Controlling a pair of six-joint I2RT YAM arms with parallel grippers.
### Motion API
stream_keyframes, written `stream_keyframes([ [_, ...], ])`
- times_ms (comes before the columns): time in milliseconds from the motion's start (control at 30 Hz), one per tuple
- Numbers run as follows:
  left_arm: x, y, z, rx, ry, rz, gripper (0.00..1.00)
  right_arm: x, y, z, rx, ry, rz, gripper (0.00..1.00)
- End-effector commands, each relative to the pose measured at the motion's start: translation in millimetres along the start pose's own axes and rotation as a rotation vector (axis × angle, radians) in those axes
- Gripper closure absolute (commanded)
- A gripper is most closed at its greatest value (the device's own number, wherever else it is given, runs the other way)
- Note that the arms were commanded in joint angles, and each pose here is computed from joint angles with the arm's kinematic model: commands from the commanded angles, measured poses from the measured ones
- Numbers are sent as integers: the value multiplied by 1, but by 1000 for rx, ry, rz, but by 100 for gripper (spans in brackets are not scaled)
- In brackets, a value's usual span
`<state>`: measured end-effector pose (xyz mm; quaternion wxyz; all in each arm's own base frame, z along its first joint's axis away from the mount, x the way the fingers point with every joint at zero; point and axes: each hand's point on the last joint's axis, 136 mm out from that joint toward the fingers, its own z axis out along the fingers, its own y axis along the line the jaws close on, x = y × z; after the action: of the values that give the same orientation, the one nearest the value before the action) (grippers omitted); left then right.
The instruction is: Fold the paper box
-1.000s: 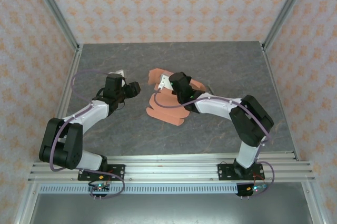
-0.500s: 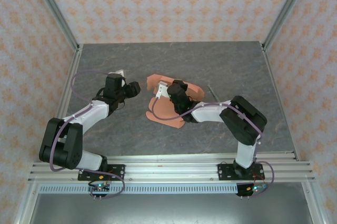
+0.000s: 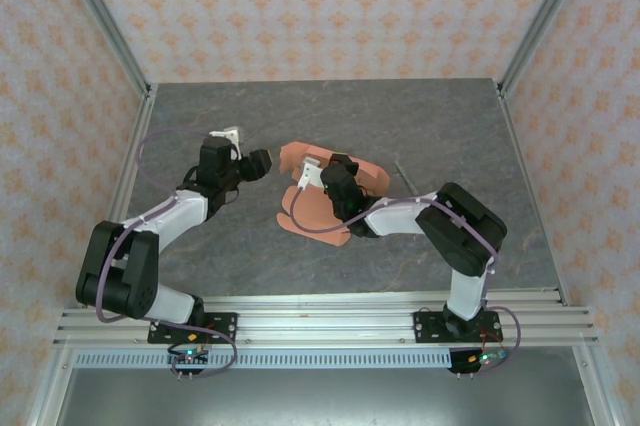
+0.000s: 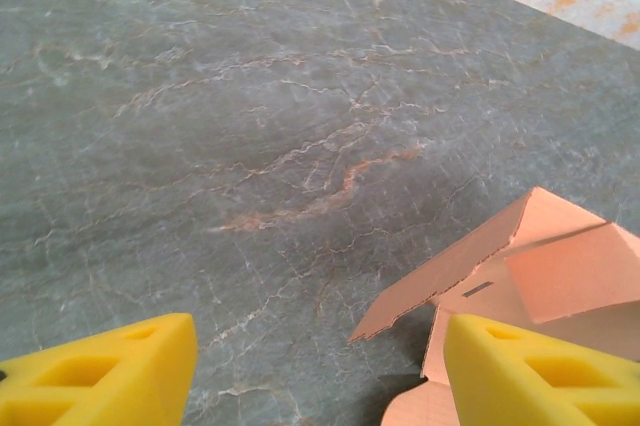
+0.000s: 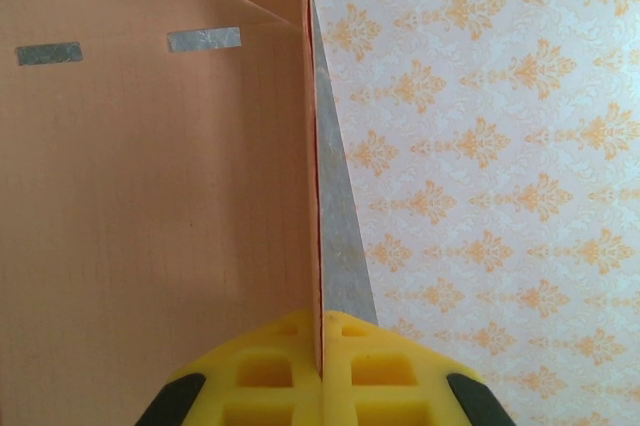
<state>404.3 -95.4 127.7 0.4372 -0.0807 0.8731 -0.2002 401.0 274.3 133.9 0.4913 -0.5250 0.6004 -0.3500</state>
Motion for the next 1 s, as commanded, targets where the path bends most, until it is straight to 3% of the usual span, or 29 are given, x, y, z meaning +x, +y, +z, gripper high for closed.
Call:
stream_keyframes([
  [0, -10, -10, 9, 62, -23, 107, 33, -2, -1, -3, 12, -8, 13, 100],
  [233, -2, -43, 28, 269, 33, 188, 31, -4, -3, -2, 14, -9, 13, 100],
  [600, -3, -65, 49, 401, 96, 267, 25, -8, -9, -1, 17, -14, 17, 100],
  [967, 2, -93, 55, 576, 169, 248, 24, -9, -9, 0, 18, -8, 10, 100],
])
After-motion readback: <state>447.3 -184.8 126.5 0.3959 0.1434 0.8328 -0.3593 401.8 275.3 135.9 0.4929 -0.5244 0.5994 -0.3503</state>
